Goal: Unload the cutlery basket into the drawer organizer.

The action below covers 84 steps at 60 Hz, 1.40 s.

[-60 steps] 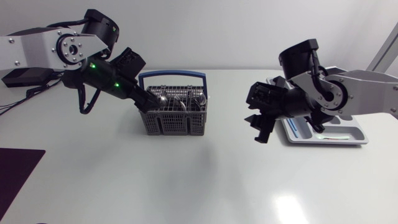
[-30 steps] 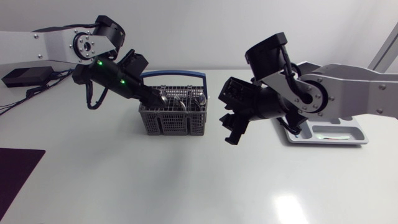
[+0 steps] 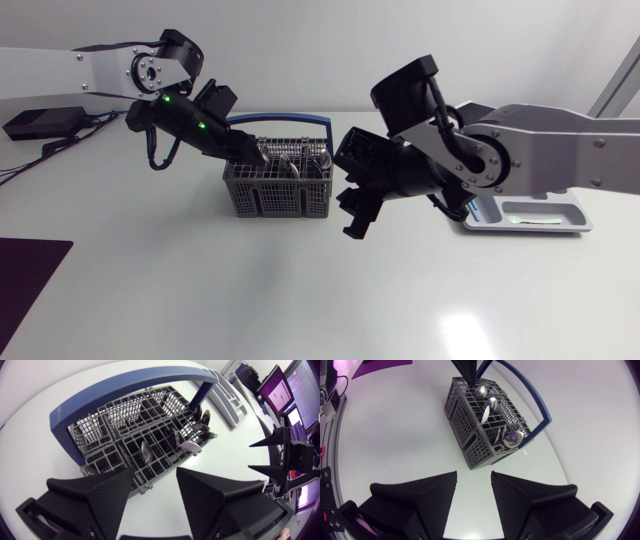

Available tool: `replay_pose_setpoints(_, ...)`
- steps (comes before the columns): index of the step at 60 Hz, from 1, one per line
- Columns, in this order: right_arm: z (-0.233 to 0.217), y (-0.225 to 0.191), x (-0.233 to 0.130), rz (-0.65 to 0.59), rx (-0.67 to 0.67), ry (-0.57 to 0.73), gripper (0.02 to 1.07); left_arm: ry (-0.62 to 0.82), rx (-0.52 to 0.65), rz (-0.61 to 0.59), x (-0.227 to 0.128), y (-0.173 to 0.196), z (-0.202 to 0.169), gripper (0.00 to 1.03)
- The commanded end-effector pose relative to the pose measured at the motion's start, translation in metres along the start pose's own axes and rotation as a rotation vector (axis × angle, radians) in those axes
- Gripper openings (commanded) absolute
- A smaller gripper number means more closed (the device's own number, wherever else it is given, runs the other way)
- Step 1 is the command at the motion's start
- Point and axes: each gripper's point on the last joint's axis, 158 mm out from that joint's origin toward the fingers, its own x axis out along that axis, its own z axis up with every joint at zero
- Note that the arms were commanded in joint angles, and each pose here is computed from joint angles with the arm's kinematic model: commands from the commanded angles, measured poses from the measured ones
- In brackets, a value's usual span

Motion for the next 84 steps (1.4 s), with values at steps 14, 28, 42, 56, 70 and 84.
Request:
replay_pose_setpoints(14, 0.017, 0.016, 0.013, 0.017, -0.009, -0.015, 0.54, -0.013, -0.084, -0.023, 0.003, 0.013, 0.008, 0.42)
replay_pose_setpoints(28, 0.03, 0.02, 0.02, 0.013, -0.012, -0.03, 0.54, -0.013, -0.114, -0.04, 0.004, 0.013, 0.008, 0.42)
replay_pose_setpoints(42, 0.036, 0.024, 0.029, 0.015, -0.001, -0.033, 0.54, -0.013, -0.126, -0.073, 0.01, 0.008, 0.006, 0.42)
replay_pose_setpoints(56, 0.04, 0.03, 0.035, 0.028, 0.002, -0.035, 0.54, -0.035, -0.137, -0.071, 0.012, 0.014, 0.011, 0.35)
replay_pose_setpoints(70, 0.046, 0.034, 0.039, 0.032, -0.005, -0.045, 0.55, -0.038, -0.15, -0.071, 0.016, 0.016, 0.011, 0.33)
replay_pose_setpoints(84, 0.046, 0.039, 0.043, 0.04, -0.006, -0.041, 0.55, -0.055, -0.164, -0.071, 0.018, 0.018, 0.014, 0.33)
